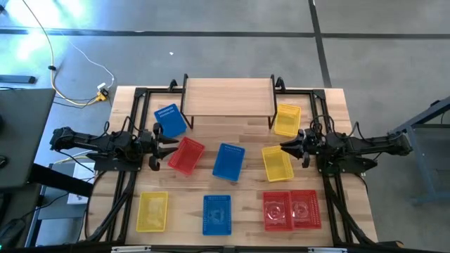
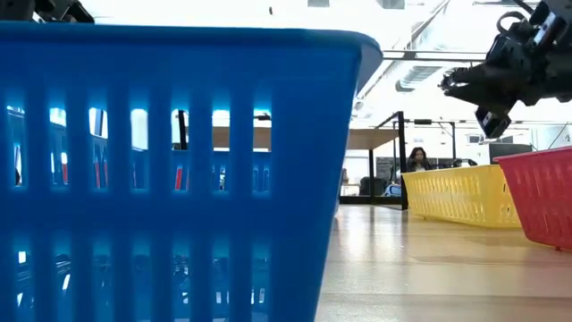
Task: Stack baskets on shelf by color
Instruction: Put the middle yellow basket on the shelf
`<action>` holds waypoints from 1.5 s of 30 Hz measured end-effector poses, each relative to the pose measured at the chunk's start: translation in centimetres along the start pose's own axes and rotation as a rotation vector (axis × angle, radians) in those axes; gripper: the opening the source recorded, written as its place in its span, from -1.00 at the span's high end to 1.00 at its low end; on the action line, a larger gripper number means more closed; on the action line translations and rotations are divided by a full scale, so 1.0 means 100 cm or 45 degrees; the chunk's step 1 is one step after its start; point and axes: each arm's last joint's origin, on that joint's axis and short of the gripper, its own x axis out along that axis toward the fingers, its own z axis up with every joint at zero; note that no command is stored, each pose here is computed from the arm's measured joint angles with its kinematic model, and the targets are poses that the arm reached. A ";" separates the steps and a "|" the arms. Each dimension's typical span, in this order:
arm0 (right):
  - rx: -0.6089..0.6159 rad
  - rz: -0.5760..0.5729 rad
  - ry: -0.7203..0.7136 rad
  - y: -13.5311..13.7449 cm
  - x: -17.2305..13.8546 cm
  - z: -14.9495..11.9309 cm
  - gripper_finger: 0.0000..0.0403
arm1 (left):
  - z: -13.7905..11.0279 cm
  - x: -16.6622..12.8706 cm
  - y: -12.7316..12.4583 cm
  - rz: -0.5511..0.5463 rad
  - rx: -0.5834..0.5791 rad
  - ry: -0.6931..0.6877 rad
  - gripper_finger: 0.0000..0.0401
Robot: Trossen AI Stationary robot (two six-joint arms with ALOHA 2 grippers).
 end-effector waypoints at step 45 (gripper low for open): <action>0.179 -0.344 0.884 0.077 0.050 0.093 0.59 | 0.000 0.000 0.000 0.000 -0.138 0.000 0.34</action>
